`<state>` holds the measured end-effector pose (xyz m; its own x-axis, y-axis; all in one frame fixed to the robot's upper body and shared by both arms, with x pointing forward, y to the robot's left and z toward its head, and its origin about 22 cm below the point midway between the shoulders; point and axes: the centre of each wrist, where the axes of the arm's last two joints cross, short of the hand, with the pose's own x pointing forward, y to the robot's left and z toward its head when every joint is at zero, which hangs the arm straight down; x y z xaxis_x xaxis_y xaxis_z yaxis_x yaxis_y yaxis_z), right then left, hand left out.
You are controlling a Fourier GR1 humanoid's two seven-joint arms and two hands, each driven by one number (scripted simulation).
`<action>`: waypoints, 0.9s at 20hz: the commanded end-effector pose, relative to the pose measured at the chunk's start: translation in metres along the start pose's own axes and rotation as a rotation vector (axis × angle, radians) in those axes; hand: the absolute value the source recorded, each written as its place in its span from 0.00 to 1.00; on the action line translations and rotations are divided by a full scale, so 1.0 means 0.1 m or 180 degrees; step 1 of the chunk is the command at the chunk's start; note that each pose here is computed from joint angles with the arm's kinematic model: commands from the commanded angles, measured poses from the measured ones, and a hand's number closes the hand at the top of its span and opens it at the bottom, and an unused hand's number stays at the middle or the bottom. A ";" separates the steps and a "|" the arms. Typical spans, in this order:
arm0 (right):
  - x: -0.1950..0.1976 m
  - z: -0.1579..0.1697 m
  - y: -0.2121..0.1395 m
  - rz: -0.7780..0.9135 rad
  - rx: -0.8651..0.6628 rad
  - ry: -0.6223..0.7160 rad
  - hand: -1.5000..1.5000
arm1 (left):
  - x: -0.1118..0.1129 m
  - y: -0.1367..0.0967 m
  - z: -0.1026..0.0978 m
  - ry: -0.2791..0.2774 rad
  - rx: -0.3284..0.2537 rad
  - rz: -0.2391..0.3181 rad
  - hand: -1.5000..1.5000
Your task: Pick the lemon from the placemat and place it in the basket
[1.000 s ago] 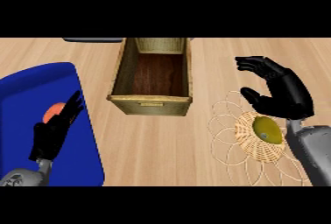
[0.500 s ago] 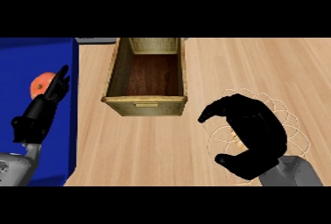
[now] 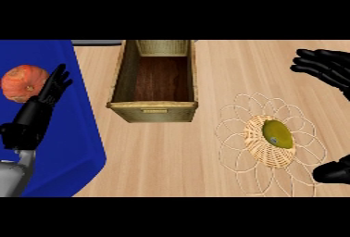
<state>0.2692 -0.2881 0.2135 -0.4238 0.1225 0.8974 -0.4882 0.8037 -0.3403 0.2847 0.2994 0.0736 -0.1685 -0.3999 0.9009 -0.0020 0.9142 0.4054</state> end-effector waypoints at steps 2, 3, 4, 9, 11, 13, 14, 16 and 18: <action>0.64 -0.01 -0.45 0.1332 0.0673 0.0445 0.00 | 0.00 0.03 -0.03 -0.0006 -0.0032 0.0005 0.50; 0.70 -0.03 -0.45 0.1521 0.0903 0.0575 0.00 | 0.00 -0.02 -0.02 -0.0039 -0.0072 0.0000 0.50; 0.68 -0.02 -0.51 0.1564 0.1098 0.0650 0.00 | 0.02 -0.15 -0.02 -0.0091 -0.0077 0.0031 0.50; 0.78 -0.02 -0.80 0.1694 0.1862 0.0927 0.00 | 0.08 -0.14 -0.11 -0.0095 -0.0078 0.0018 0.50; 0.69 -0.10 -0.89 0.1737 0.1924 0.0991 0.00 | 0.08 -0.08 0.00 -0.0049 -0.0179 -0.0011 0.50; 0.62 -0.13 -0.94 0.1761 0.2048 0.1108 0.00 | 0.13 -0.11 -0.01 -0.0099 -0.0106 0.0016 0.50; 0.56 -0.18 -0.96 0.1798 0.2104 0.1142 0.00 | 0.08 -0.18 -0.18 -0.0111 -0.0117 0.0024 0.50; 0.39 -0.23 -0.93 0.1846 0.2104 0.1237 0.00 | 0.04 -0.06 -0.02 -0.0074 -0.0126 0.0043 0.50; 0.26 -0.25 -0.87 0.1846 0.2164 0.1229 0.00 | 0.00 -0.13 -0.03 -0.0116 -0.0055 0.0017 0.50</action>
<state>0.3073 -0.3432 0.2895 -0.5131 0.6704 0.5360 -0.6176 0.1453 -0.7729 0.2894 0.2865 0.0735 -0.1985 -0.3891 0.8996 0.0307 0.9149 0.4025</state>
